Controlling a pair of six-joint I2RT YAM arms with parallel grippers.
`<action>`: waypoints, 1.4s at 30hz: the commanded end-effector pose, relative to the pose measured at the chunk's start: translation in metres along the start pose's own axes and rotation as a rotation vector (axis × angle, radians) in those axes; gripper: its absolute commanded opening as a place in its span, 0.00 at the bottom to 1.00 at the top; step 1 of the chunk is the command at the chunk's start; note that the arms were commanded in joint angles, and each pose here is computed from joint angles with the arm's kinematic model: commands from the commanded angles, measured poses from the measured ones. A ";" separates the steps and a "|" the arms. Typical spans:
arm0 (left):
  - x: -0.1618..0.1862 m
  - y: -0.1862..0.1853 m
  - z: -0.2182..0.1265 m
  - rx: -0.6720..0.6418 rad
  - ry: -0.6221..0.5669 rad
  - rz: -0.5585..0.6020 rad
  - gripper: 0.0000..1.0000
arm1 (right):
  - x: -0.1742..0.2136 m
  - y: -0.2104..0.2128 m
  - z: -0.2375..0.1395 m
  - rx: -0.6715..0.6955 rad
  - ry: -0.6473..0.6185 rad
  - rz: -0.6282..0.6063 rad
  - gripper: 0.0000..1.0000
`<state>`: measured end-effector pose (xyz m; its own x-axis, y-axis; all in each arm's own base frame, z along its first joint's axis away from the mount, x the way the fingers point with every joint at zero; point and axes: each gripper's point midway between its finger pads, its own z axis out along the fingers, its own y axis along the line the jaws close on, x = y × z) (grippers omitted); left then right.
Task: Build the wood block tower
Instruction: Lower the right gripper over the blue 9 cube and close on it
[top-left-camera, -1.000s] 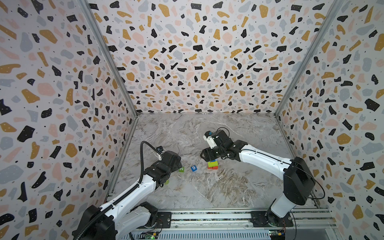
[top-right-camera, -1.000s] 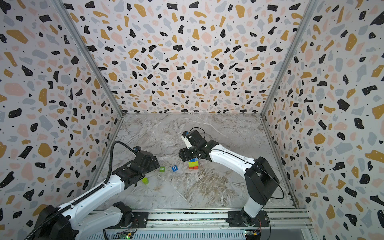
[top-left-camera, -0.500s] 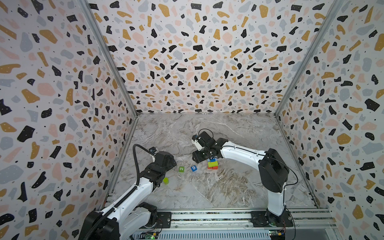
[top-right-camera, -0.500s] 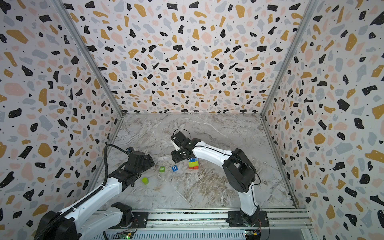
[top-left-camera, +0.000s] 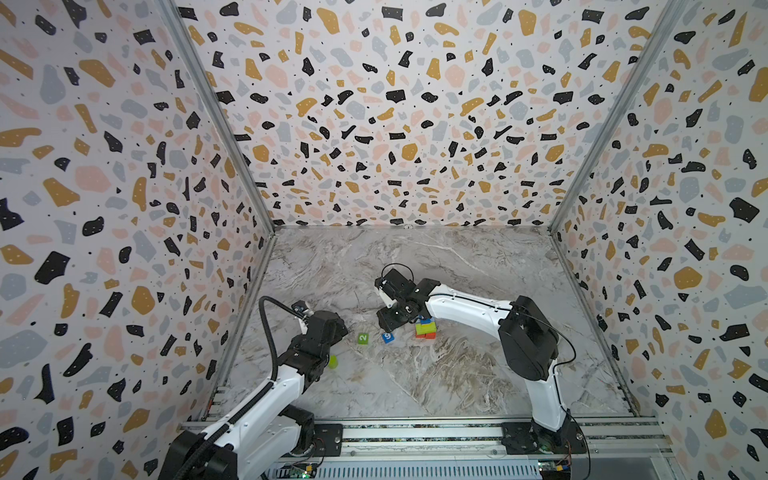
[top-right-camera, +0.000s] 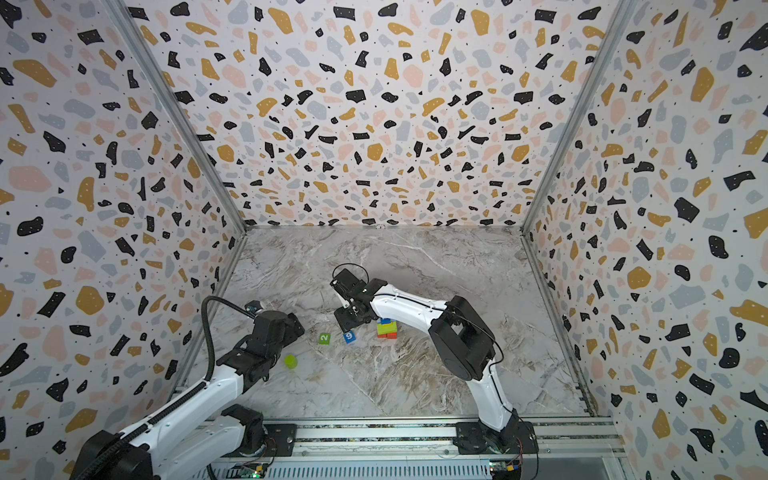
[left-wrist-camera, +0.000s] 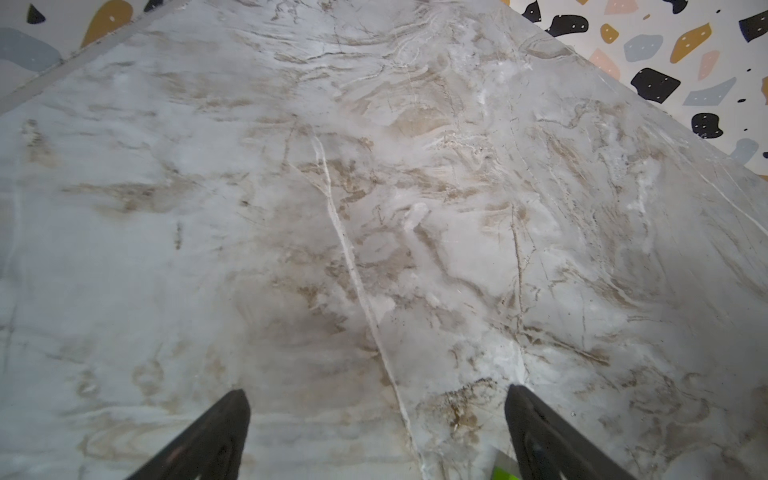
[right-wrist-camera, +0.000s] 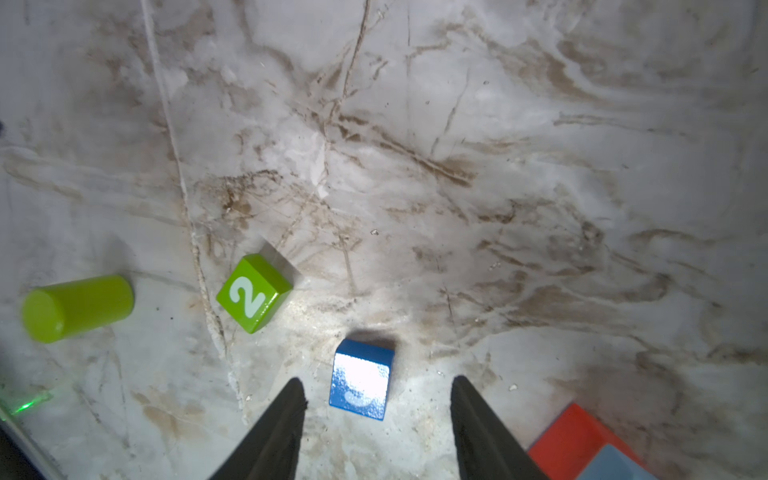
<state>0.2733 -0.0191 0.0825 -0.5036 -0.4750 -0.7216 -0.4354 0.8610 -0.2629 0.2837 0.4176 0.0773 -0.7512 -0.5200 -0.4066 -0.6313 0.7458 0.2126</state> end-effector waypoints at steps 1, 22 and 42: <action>-0.013 0.003 -0.004 -0.004 -0.072 -0.025 0.97 | 0.001 0.005 -0.002 0.025 0.023 -0.009 0.61; -0.018 0.008 -0.011 0.001 -0.105 -0.056 0.97 | 0.023 0.008 0.022 0.135 0.107 -0.060 0.61; -0.017 0.007 -0.011 0.007 -0.102 -0.056 0.96 | 0.040 0.005 0.039 0.166 0.153 -0.073 0.56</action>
<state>0.2704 -0.0100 0.0998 -0.4228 -0.4940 -0.7598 -0.4451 0.8435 -0.3007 0.2591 0.4193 0.0286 -0.7304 -0.6177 -0.2915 -0.6569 0.7521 0.0524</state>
